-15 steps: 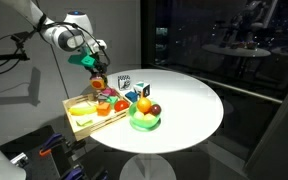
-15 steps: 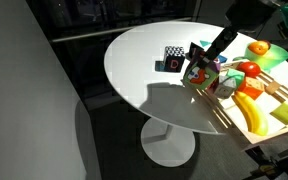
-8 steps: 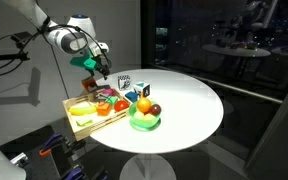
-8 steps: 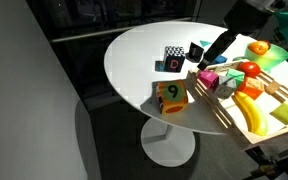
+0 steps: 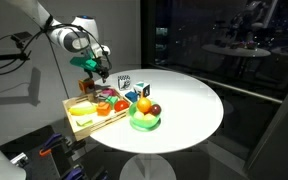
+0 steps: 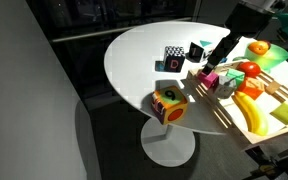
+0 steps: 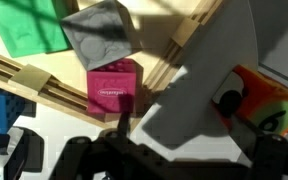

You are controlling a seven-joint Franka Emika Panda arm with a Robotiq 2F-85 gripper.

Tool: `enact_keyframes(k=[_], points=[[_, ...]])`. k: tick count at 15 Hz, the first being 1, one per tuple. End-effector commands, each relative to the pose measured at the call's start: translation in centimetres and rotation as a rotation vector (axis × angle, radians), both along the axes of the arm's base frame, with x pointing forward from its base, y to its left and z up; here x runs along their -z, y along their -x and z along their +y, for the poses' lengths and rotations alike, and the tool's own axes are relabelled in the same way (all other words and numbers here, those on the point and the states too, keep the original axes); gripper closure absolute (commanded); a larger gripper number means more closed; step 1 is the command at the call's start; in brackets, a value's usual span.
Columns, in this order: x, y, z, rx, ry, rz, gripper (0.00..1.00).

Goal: Remove the orange plushy cube from the crate and put it on the table

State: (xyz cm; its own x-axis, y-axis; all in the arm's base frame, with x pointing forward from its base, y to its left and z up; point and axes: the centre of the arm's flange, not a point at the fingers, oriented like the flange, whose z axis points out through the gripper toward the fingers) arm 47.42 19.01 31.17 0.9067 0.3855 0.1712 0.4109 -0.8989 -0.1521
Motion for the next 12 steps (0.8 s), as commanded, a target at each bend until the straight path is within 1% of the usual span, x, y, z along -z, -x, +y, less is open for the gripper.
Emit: enact_keyframes(k=[1,6,12], points=[[-1.3,-0.2,-0.5,0.028,0.000,0.076,0.00],[-2.4,0.8,-2.4,0.118,0.053,0.115,0.00],[-4.9,2.9,-5.0,0.208,0.208,0.130,0.00]])
